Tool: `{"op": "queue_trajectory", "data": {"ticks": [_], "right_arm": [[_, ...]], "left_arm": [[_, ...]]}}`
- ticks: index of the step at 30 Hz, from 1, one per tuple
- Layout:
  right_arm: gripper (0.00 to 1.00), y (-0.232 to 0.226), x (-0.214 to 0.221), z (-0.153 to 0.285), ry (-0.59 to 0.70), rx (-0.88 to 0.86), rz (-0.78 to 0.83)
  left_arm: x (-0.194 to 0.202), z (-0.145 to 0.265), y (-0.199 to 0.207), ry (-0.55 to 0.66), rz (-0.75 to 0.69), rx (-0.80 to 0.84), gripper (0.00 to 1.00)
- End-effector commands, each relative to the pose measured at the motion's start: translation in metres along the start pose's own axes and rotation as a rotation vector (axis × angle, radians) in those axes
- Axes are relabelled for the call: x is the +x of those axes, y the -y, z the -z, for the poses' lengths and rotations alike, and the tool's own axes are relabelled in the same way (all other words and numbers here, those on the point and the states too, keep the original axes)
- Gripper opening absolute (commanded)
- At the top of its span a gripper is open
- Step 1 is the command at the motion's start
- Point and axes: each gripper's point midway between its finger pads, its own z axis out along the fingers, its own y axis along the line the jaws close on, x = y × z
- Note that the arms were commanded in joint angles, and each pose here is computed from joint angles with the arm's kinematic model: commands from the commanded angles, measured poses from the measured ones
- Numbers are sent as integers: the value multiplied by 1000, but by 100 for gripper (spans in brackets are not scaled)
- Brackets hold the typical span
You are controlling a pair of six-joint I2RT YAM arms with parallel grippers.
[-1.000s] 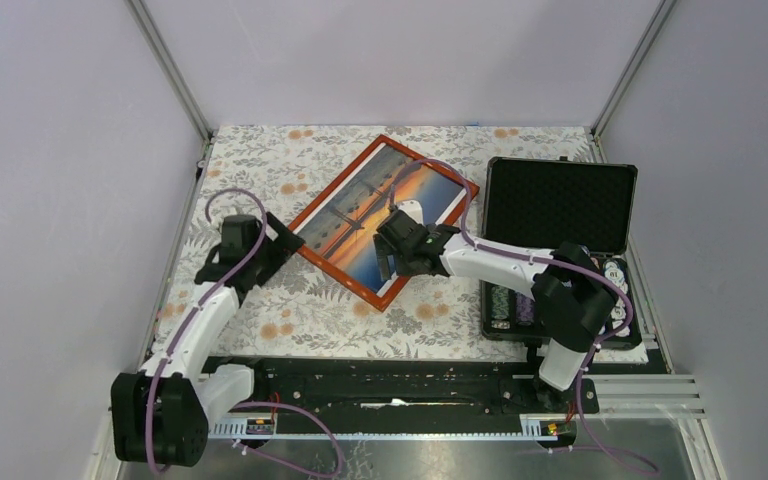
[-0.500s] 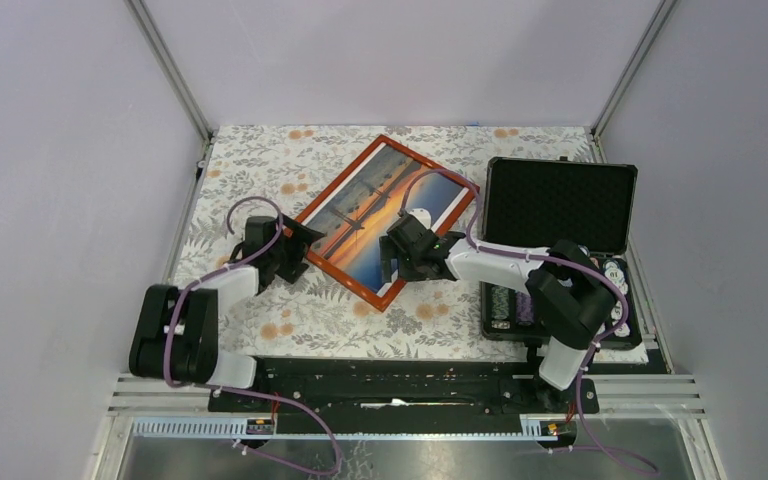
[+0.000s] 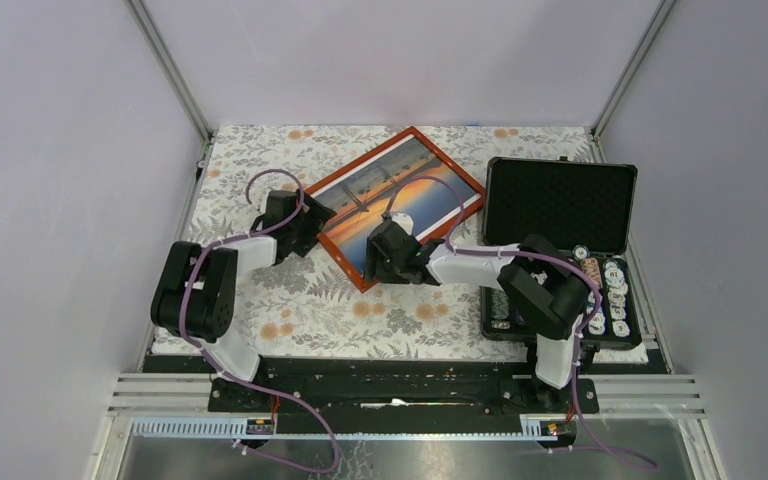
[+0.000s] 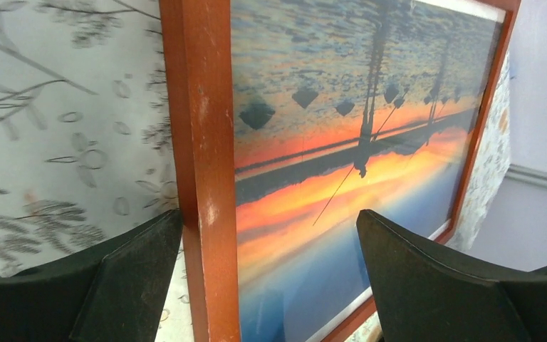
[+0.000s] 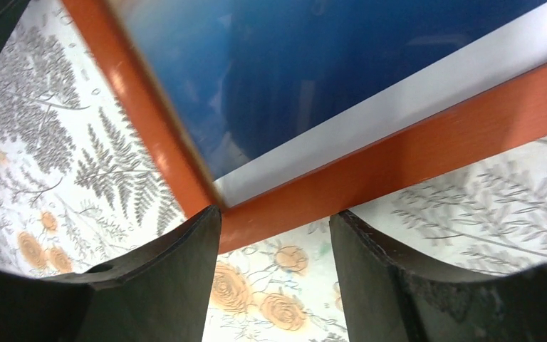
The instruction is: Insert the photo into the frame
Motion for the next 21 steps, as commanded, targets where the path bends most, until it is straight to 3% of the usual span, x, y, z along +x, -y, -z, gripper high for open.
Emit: {"op": "queue_trajectory", "data": {"ticks": [1, 9, 14, 18, 21], "right_arm": [[65, 22, 68, -11, -163, 78, -10], [70, 48, 24, -10, -98, 91, -9], [81, 41, -6, 4, -54, 62, 77], [93, 27, -37, 42, 11, 61, 132], [100, 17, -71, 96, 116, 56, 169]], "left_arm": [[31, -13, 1, -67, -104, -44, 98], [59, -40, 30, -178, -82, 24, 98], [69, -47, 54, -218, -124, 79, 98], [75, -38, 73, -268, -198, 97, 99], [55, -8, 94, -228, -280, 78, 99]]}}
